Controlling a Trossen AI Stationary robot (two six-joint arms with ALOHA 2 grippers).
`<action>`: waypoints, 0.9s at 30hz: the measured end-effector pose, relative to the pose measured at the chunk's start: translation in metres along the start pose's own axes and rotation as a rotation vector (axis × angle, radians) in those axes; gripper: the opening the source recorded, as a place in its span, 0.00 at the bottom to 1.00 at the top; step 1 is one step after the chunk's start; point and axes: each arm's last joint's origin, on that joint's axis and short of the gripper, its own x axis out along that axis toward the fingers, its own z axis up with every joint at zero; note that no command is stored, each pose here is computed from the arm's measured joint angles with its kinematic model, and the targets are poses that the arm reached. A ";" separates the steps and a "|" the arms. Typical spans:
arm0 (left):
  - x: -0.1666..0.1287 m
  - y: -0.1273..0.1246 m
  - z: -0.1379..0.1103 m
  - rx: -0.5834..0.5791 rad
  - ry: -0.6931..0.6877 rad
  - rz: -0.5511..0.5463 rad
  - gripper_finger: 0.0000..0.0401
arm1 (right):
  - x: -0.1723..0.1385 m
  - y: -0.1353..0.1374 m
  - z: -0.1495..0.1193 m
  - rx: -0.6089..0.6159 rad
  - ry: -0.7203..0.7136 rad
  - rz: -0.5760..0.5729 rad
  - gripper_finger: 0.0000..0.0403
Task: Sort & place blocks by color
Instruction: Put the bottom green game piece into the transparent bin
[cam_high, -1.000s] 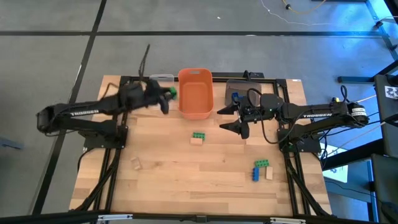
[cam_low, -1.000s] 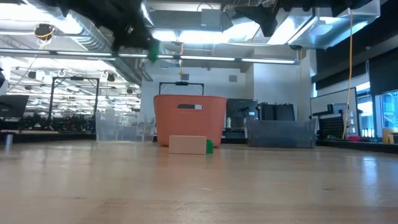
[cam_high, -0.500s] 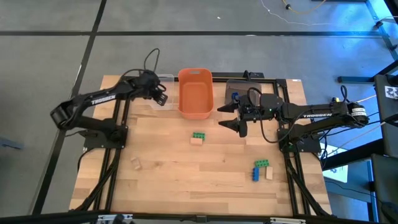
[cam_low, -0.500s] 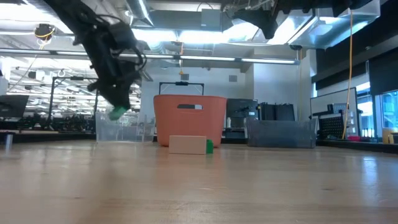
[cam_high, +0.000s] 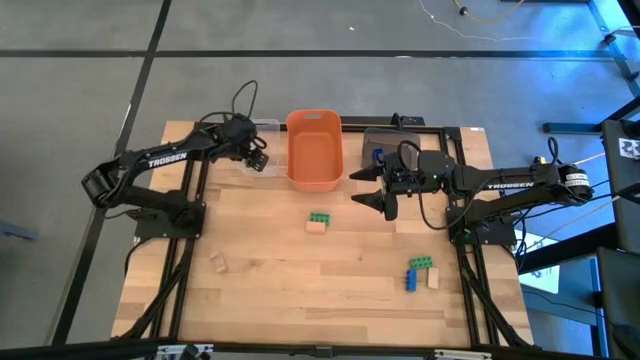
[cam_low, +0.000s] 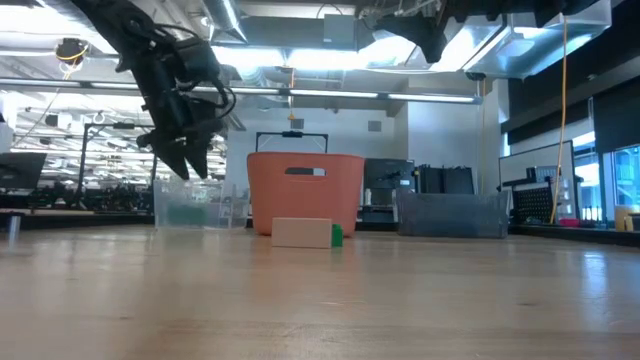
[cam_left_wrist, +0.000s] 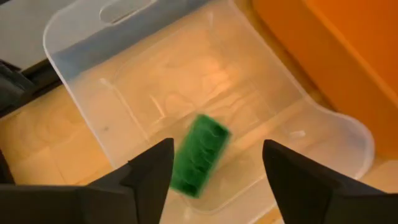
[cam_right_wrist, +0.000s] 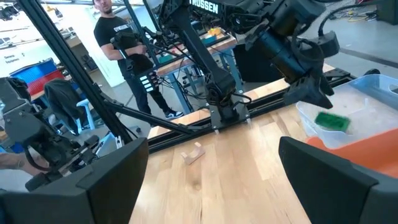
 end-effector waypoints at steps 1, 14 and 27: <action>-0.003 0.000 0.001 -0.002 -0.012 -0.004 0.61 | 0.000 0.000 0.000 0.002 0.000 0.000 0.90; -0.082 0.000 0.008 -0.113 -0.357 -0.228 0.63 | 0.000 0.000 0.001 0.019 -0.008 0.004 0.90; -0.138 -0.056 0.008 -0.059 -0.670 -0.686 0.63 | 0.000 0.000 0.001 0.020 -0.012 0.005 0.90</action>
